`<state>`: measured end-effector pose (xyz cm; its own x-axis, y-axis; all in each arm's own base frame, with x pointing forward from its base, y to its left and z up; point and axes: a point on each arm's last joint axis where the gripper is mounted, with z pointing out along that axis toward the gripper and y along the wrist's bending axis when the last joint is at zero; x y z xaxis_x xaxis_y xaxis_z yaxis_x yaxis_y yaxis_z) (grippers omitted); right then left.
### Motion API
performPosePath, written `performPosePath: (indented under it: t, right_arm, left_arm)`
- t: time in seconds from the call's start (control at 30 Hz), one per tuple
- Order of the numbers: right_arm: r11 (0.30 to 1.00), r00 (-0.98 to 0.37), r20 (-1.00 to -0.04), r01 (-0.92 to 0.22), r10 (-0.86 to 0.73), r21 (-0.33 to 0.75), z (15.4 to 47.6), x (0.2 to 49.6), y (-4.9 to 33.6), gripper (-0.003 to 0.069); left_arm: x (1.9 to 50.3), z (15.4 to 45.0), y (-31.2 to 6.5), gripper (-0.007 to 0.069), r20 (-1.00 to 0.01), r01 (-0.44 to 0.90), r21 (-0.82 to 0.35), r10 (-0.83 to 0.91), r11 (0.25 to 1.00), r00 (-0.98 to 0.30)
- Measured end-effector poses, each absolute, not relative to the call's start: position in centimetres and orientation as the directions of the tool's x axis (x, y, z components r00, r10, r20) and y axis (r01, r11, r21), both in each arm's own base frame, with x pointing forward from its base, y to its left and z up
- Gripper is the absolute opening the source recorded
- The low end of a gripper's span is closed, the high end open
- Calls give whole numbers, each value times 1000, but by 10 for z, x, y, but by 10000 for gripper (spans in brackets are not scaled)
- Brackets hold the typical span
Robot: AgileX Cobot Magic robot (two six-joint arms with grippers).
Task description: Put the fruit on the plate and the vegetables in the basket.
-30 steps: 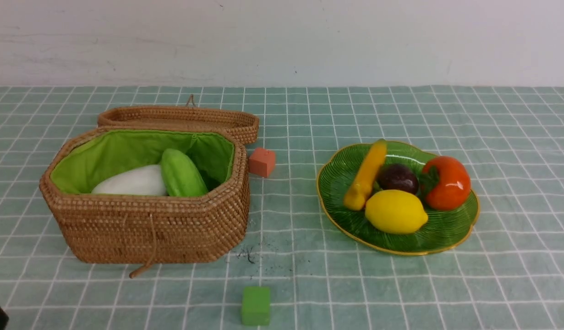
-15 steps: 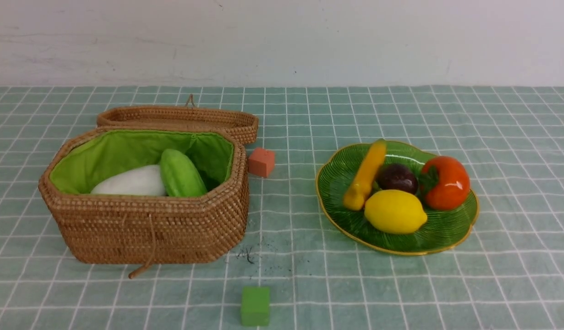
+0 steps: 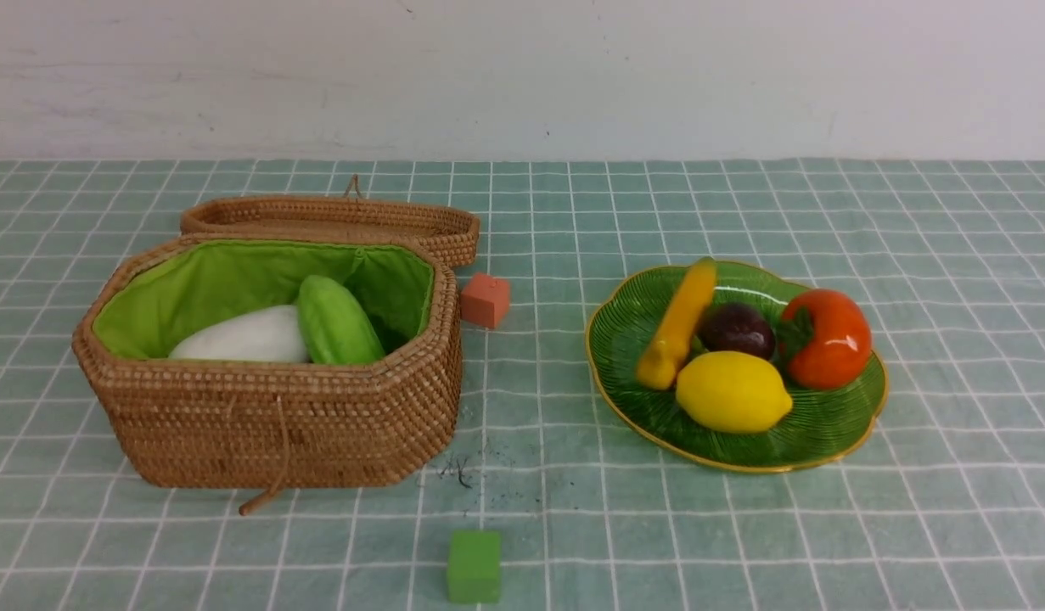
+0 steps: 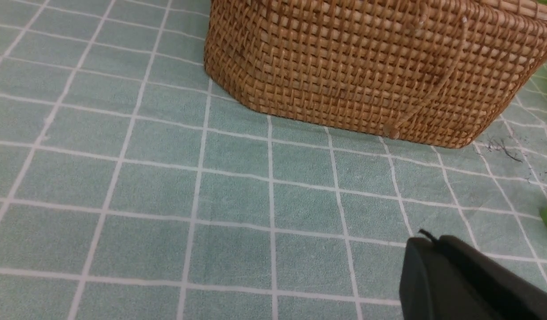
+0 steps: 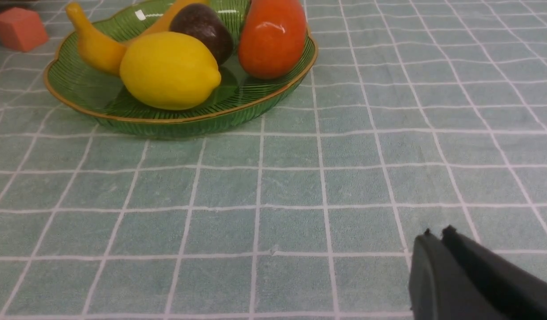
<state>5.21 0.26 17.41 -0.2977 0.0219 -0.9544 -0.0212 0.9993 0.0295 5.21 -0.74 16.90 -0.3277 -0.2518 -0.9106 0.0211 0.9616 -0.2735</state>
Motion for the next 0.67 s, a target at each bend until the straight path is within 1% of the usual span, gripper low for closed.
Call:
performPosePath:
  t: [0.67]
  right_arm:
    - [999,-298,-954,-21,22,30,174,52,3,57]
  left_arm:
    - [52,169,-7,-2,-910,20,-275,-253,961,-328]
